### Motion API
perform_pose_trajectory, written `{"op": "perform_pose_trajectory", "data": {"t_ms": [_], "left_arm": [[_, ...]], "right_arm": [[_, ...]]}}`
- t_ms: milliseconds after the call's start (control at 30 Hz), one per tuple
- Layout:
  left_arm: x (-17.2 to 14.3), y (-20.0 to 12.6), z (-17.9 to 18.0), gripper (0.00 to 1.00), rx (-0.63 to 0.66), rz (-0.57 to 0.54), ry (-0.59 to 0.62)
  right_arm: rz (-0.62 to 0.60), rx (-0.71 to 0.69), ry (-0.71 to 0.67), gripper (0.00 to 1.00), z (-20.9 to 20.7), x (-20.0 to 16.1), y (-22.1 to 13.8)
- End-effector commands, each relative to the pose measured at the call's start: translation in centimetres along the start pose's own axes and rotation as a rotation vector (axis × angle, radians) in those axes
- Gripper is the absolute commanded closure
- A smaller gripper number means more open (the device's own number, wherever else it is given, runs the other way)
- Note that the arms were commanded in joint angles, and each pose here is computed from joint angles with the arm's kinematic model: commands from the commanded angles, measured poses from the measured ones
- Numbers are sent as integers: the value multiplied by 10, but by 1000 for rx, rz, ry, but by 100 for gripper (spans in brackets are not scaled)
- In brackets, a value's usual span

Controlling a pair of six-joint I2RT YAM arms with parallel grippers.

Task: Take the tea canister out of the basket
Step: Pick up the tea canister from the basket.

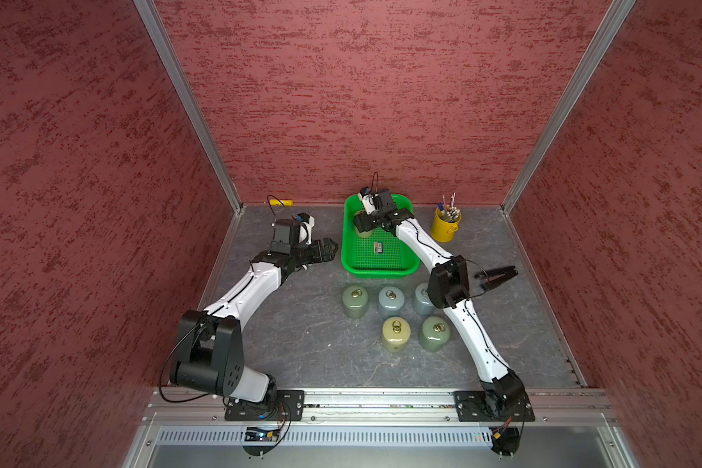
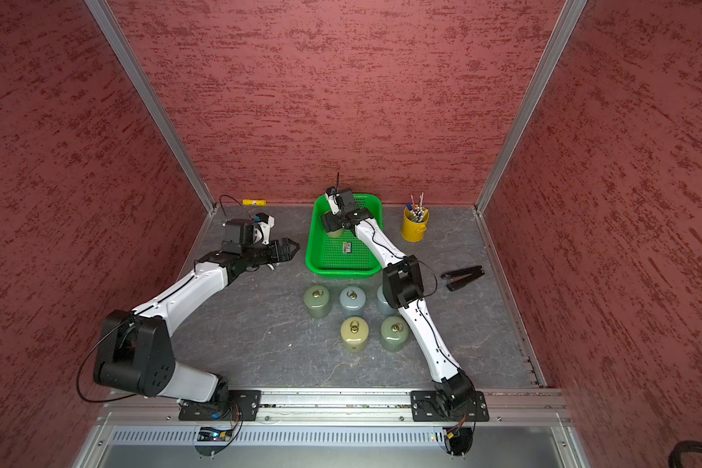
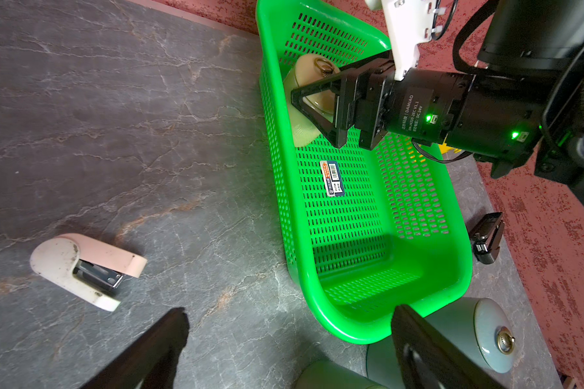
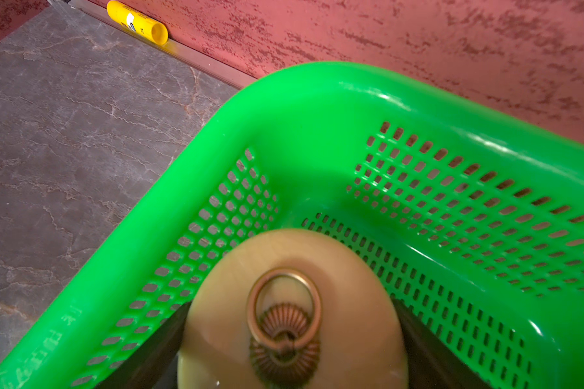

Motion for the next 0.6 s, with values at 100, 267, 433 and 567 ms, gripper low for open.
{"op": "perform_pose_trajectory", "data": {"t_ms": [100, 267, 433, 567], "left_arm": [[5, -12, -4, 2, -9, -27, 15], [3, -17, -7, 2, -16, -35, 15], [1, -23, -10, 1, -20, -38, 17], [-1, -28, -14, 1, -20, -39, 21]], "right_arm": [[-3, 26, -19, 50, 3, 3, -11], [-19, 23, -30, 100, 10, 6, -28], [-46, 27, -45, 100, 19, 7, -52], [-93, 40, -73, 100, 30, 7, -77]]}}
Point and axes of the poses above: each gripper's point midway between its finger pads, its own y axis out along the fingers, its own z axis along the line the jaws close on, x = y × z, the point moved 9 cm from there along -y, back along the fingers, and after that the axes turned 1 degree about -y, right-handed, at the moved point
